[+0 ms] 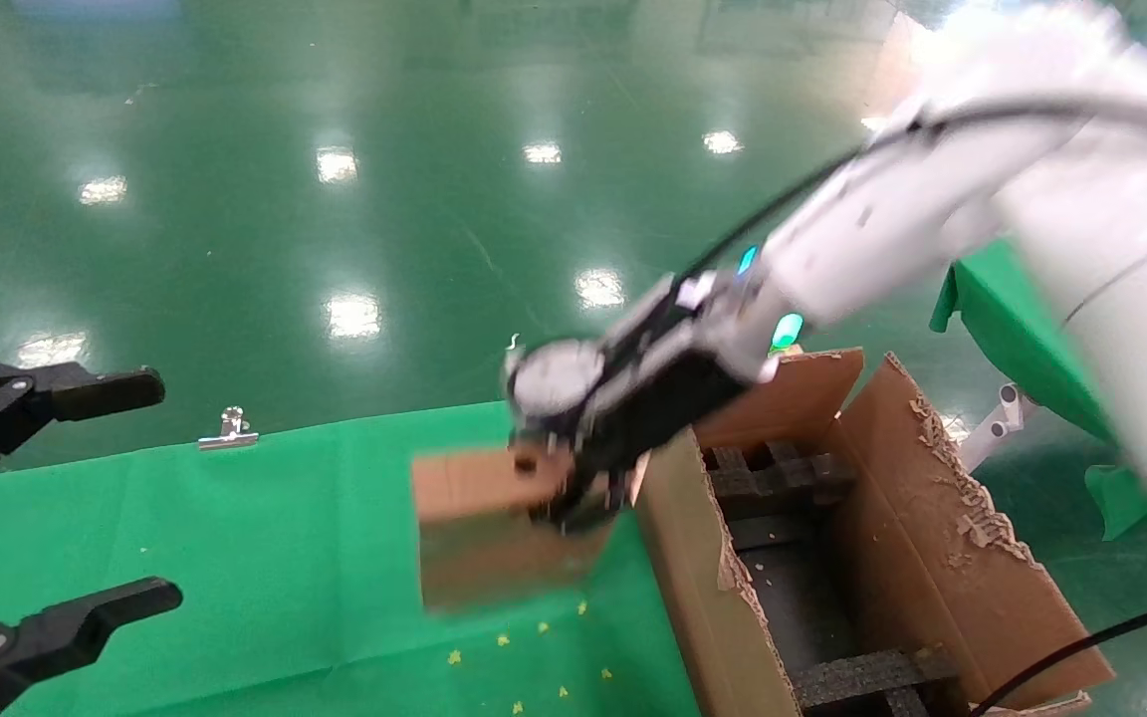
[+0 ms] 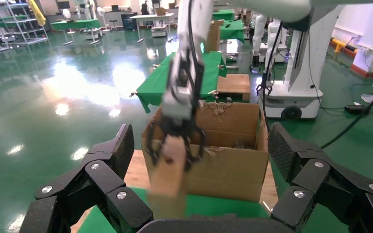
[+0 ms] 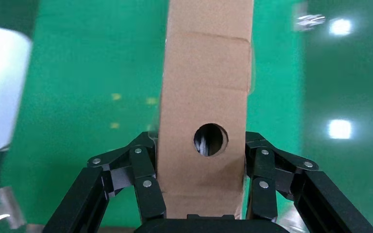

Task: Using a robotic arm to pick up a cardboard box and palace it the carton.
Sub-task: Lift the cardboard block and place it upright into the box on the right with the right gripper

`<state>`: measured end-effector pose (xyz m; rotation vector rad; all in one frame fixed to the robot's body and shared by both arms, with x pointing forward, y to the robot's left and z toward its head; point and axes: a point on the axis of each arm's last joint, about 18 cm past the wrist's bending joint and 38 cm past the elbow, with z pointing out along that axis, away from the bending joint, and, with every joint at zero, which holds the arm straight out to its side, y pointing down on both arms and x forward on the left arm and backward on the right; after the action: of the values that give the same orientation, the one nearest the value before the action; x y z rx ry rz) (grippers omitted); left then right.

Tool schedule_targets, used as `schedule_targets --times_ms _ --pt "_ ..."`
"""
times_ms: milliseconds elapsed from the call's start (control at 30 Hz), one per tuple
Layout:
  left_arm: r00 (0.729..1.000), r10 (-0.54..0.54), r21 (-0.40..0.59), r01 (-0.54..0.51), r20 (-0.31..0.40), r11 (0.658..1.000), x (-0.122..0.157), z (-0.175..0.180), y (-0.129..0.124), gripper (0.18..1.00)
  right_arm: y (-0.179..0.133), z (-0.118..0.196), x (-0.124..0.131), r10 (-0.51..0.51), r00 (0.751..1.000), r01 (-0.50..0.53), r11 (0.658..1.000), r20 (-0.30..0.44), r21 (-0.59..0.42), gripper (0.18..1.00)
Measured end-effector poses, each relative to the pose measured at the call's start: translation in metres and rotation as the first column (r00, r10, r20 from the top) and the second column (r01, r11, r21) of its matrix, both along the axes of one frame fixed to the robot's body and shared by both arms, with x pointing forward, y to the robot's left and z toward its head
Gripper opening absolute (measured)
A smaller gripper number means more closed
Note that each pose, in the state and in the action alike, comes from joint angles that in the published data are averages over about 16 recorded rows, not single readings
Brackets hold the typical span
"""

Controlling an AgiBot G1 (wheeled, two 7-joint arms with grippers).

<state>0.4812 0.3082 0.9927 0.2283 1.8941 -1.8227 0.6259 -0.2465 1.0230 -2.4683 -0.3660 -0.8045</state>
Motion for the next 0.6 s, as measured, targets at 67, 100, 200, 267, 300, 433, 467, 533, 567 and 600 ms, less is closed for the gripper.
schedule_targets --times_ms 67,100,200,267,300,433,467,533,567,600 --pt "1.000 0.000 0.000 0.000 0.000 1.000 0.000 0.000 0.000 0.976 -0.006 0.022 -0.003 -0.007 0.999 0.006 1.000 0.036 0.017 0.352" --pt "1.000 0.000 0.000 0.000 0.000 1.000 0.000 0.000 0.000 0.982 -0.009 0.033 -0.005 -0.011 0.998 0.010 1.000 0.055 0.025 0.351" --pt "1.000 0.000 0.000 0.000 0.000 1.000 0.000 0.000 0.000 0.994 -0.019 0.065 -0.013 -0.024 0.994 0.019 0.999 0.107 0.049 0.349" --pt "1.000 0.000 0.000 0.000 0.000 1.000 0.000 0.000 0.000 0.997 -0.025 0.083 -0.018 -0.034 0.990 0.025 0.998 0.137 0.063 0.347" --pt "1.000 0.000 0.000 0.000 0.000 1.000 0.000 0.000 0.000 0.998 -0.029 0.091 -0.021 -0.039 0.988 0.029 0.997 0.151 0.069 0.347" --pt "1.000 0.000 0.000 0.000 0.000 1.000 0.000 0.000 0.000 1.001 -0.043 0.115 -0.032 -0.062 0.980 0.045 0.995 0.189 0.093 0.345" --pt "1.000 0.000 0.000 0.000 0.000 1.000 0.000 0.000 0.000 1.001 -0.048 0.120 -0.034 -0.069 0.978 0.050 0.994 0.195 0.100 0.344" --pt "1.000 0.000 0.000 0.000 0.000 1.000 0.000 0.000 0.000 1.001 -0.057 0.127 -0.039 -0.086 0.975 0.063 0.991 0.205 0.114 0.344" --pt "1.000 0.000 0.000 0.000 0.000 1.000 0.000 0.000 0.000 1.001 -0.062 0.130 -0.042 -0.095 0.973 0.071 0.990 0.209 0.121 0.344" --pt "1.000 0.000 0.000 0.000 0.000 1.000 0.000 0.000 0.000 1.001 -0.068 0.132 -0.044 -0.106 0.972 0.080 0.989 0.211 0.127 0.343"
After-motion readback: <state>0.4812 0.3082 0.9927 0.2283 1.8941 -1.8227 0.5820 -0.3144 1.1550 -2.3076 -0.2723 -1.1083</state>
